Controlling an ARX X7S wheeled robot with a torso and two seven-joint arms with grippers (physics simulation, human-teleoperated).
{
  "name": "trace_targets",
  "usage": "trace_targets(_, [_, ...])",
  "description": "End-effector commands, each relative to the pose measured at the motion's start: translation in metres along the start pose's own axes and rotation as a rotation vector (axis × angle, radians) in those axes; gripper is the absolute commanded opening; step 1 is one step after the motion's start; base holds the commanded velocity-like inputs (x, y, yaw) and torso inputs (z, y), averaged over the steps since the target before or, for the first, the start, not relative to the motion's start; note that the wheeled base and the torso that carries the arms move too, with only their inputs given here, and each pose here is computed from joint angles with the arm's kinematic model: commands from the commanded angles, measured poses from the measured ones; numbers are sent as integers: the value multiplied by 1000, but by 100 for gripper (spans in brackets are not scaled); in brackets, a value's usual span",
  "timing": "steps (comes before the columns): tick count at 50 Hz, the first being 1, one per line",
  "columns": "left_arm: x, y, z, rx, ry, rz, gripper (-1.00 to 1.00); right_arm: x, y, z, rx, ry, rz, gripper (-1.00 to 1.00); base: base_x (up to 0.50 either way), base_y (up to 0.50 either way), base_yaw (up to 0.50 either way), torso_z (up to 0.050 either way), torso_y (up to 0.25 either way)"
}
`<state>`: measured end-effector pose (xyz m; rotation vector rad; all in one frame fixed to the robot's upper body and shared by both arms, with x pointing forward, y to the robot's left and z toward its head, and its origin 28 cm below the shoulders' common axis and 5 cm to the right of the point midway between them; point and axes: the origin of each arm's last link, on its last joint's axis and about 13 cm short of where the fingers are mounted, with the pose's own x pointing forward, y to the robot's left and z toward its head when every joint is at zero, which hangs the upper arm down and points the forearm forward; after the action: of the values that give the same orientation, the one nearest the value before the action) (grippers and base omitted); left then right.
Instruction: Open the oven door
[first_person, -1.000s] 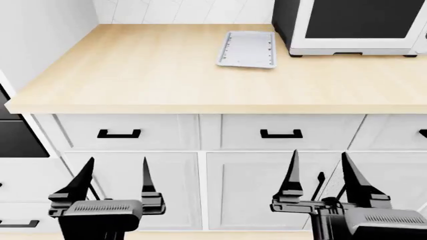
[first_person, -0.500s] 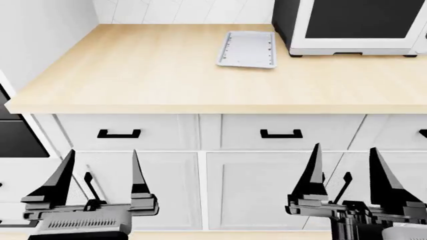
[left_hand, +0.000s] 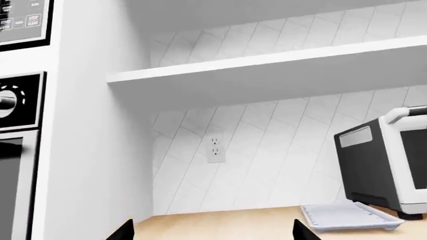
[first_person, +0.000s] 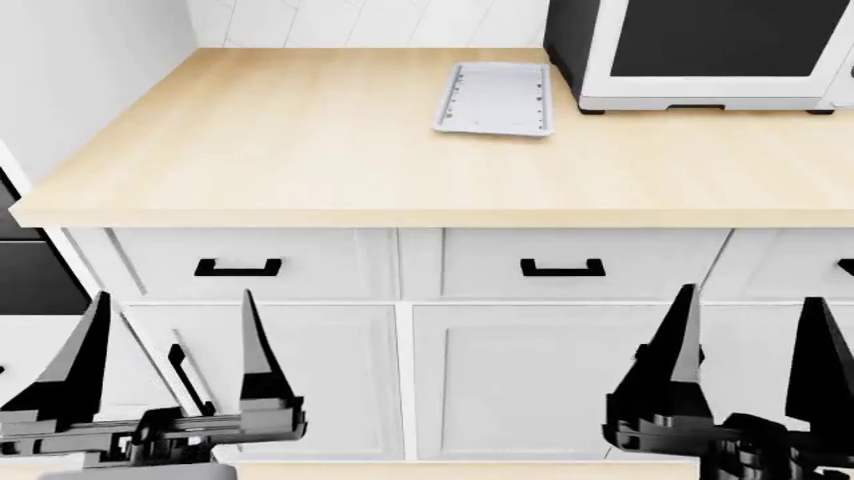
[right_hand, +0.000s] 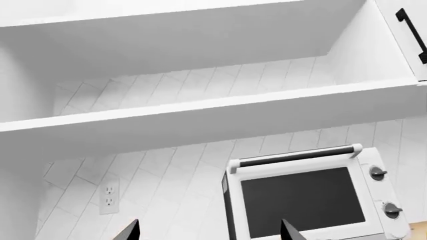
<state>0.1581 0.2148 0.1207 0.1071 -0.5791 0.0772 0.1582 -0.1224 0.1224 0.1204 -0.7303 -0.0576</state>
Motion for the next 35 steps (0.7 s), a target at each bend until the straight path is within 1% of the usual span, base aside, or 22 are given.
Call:
trace_targets(1, [-2,0,5,3,-48,2,100,2,0,1,20,-65,0,100,0,0,0,0,0])
trace_targets(8, [-2,0,5,6,-63,2,100,-7,-1,11,27,-97,10,100,0,0,0,0,0])
trace_targets(21, [-5,1,11,21,-103,6,100,-12,-1,20,38,-169,15,100,0,0,0,0,0])
trace_targets(32, [-4,1,11,29,-108,0,100,-10,-1,19,38,-166,17,100,0,0,0,0,0])
trace_targets(35, [-5,1,11,29,-107,-1,100,-10,-1,20,51,-170,21,100,0,0,0,0,0])
